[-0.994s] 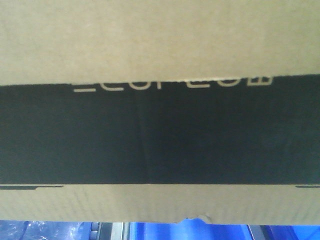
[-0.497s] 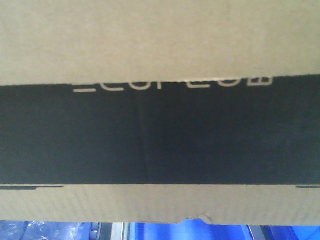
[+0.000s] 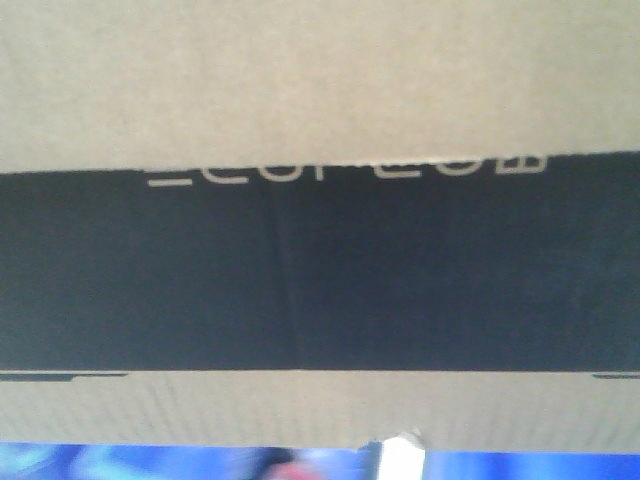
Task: Grab box from left shelf to table start
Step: 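Hold the box with both grippers while the base turns away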
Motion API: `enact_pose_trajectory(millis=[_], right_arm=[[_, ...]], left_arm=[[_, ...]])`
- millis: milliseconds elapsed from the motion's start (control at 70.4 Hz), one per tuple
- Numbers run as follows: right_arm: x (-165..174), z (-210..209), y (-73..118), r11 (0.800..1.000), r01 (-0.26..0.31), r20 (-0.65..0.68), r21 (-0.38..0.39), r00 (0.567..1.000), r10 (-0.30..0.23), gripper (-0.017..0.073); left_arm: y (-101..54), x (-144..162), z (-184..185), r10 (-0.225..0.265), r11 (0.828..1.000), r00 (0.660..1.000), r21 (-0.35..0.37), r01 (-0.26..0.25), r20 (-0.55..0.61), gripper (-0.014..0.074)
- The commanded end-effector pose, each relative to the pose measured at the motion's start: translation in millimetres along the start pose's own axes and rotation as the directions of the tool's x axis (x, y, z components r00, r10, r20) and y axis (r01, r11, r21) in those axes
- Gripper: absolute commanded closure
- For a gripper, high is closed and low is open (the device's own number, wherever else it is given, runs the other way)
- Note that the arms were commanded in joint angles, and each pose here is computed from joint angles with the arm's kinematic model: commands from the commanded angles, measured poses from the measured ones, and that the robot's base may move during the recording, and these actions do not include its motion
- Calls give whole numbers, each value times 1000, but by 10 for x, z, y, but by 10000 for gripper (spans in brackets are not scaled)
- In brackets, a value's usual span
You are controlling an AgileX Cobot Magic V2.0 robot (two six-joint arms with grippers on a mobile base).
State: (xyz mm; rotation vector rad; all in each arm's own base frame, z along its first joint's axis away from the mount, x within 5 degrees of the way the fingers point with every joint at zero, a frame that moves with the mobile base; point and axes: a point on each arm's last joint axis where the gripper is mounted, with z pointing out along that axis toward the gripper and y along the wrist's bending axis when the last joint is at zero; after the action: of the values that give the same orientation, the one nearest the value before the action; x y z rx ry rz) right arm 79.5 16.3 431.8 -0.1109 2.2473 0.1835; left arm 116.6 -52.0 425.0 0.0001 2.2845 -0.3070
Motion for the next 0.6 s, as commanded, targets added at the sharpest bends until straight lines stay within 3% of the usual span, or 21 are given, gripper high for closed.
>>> enact_pose_trajectory(millis=[0, 582], right_arm=[[-122, -104, 64, 998, 9, 131, -57, 991, -1, 499], [-122, -104, 64, 998, 9, 131, -57, 991, -1, 499]], left_arm=[[-74, -156, -132, -48, 994, 988, 104, 33, 146, 689], [-74, -156, -132, -48, 994, 988, 104, 33, 146, 690]])
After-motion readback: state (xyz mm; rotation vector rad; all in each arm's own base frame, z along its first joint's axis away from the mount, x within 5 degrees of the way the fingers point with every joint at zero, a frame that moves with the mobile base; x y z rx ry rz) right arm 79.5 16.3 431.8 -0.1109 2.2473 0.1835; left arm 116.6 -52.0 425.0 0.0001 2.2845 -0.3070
